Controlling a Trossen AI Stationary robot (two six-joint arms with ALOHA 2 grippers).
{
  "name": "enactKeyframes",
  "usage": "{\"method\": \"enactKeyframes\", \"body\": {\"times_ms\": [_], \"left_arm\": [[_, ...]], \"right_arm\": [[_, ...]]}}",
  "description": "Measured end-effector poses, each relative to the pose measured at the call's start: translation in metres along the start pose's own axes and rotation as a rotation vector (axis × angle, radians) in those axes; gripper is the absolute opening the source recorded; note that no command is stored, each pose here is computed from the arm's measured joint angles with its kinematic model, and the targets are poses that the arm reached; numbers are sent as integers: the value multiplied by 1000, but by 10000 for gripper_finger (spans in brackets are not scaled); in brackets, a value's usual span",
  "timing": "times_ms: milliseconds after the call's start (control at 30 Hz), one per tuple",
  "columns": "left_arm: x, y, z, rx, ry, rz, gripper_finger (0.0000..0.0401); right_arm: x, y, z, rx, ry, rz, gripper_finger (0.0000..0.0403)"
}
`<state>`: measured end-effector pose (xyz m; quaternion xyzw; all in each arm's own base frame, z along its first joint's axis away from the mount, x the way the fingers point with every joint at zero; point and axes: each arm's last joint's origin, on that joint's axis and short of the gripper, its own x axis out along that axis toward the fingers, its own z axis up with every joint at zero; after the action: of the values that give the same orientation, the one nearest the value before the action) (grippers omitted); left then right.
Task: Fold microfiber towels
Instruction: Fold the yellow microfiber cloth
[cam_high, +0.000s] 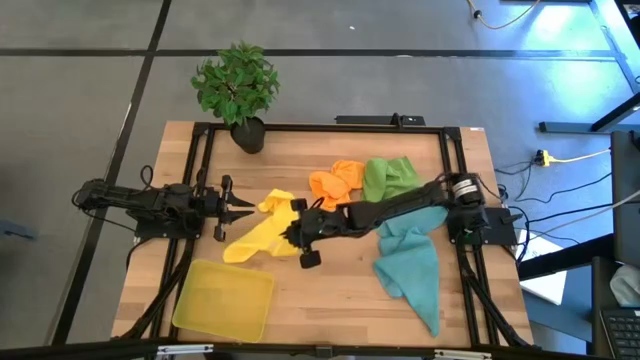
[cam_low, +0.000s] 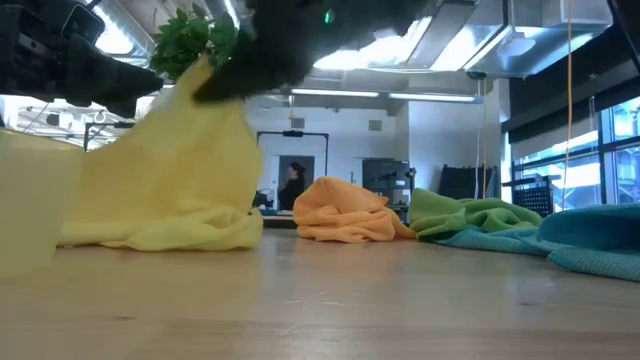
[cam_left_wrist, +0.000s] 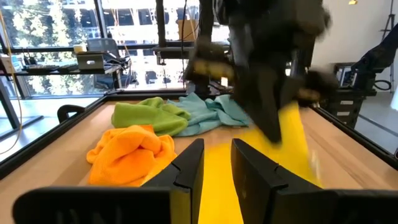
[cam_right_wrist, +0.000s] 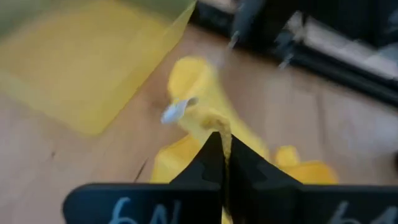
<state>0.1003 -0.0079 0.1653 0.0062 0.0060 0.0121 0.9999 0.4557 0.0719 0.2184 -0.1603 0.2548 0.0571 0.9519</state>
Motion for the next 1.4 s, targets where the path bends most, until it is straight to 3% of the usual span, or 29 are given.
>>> {"method": "enactKeyframes", "body": {"times_ms": [133,233,400,567,700,967,1167,1400], "left_arm": [[0,0,0,0,0,0,73],[0,0,0,0,0,0,73],[0,0,0,0,0,0,73],[0,0,0,0,-2,0,73],[0,0,0,0,-1,0,73],[0,0,0,0,0,0,73],[0,0,0,-1,-2,0,73],[0,0,4,-14,-40,0,73]], "right_arm": [[-34,-9,11,25,-74,-24,2],[-62,-13,4,56,-141,-41,2],[-103,-17,-21,152,-269,-52,1],[-125,-10,-49,189,-299,-43,1],[-128,-9,-61,211,-282,-50,1],[-130,-18,-55,214,-307,-77,1],[-129,-33,-59,212,-293,-111,1],[-128,-52,-70,227,-258,-77,1]]}}
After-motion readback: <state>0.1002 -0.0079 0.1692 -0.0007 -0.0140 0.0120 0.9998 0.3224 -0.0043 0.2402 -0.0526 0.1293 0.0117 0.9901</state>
